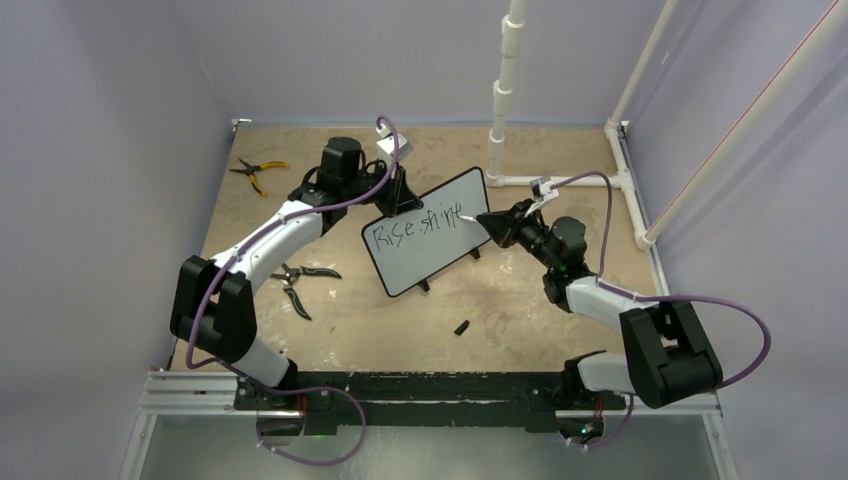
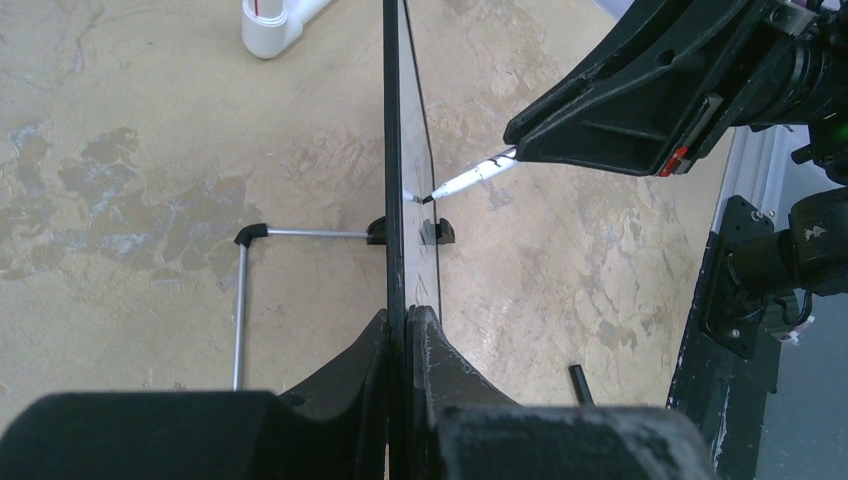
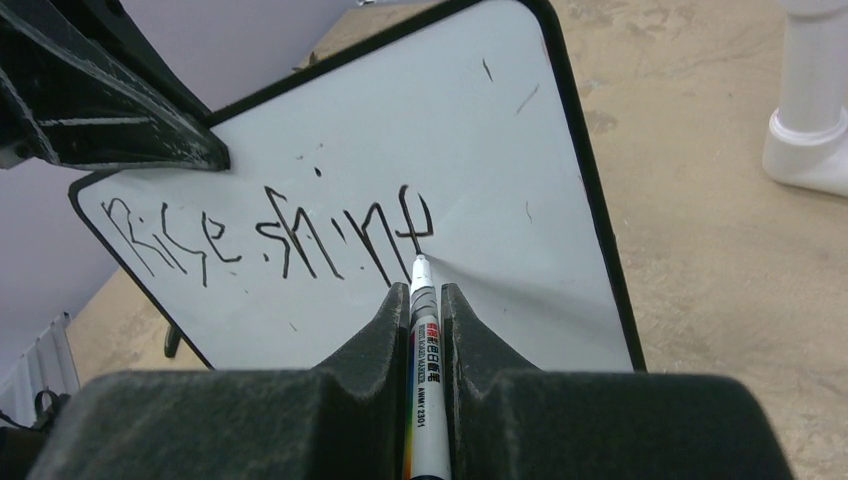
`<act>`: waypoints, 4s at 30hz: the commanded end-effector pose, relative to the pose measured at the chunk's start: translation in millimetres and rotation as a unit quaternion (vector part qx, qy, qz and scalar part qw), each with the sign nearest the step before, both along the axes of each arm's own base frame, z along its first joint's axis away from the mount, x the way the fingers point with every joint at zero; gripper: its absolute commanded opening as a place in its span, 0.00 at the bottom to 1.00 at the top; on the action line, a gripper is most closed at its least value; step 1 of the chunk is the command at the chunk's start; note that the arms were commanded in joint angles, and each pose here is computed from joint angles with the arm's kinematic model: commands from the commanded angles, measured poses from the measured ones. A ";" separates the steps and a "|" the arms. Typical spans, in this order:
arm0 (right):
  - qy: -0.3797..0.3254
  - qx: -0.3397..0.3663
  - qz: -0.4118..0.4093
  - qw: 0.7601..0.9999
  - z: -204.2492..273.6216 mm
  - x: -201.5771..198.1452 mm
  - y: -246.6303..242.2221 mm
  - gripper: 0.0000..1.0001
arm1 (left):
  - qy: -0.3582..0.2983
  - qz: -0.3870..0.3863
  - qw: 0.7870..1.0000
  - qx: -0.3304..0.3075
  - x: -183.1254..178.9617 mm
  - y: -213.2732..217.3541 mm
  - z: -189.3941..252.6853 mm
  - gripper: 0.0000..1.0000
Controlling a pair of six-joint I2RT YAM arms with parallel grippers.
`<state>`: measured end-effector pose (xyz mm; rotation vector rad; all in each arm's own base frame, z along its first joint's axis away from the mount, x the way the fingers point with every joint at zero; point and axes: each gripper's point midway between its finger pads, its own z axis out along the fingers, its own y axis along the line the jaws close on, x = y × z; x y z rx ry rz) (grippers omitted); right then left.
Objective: Write a sentence on the whiteboard
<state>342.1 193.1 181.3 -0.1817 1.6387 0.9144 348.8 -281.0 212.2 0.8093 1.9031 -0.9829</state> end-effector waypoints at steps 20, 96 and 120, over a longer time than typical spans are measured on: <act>-0.007 -0.002 -0.092 0.996 16.2 11.0 -27.8 0.00 | -0.017 -0.026 1.000 -0.008 -11.1 -4.0 9.5 0.00; 0.014 0.023 0.089 0.996 -12.5 -100.2 139.6 0.00 | -0.024 -0.011 1.000 -0.012 -11.2 -0.6 12.9 0.00; 0.058 -0.013 0.118 0.991 -49.1 -107.4 148.3 0.00 | -0.024 -0.012 1.000 -0.014 -11.6 -1.0 14.5 0.00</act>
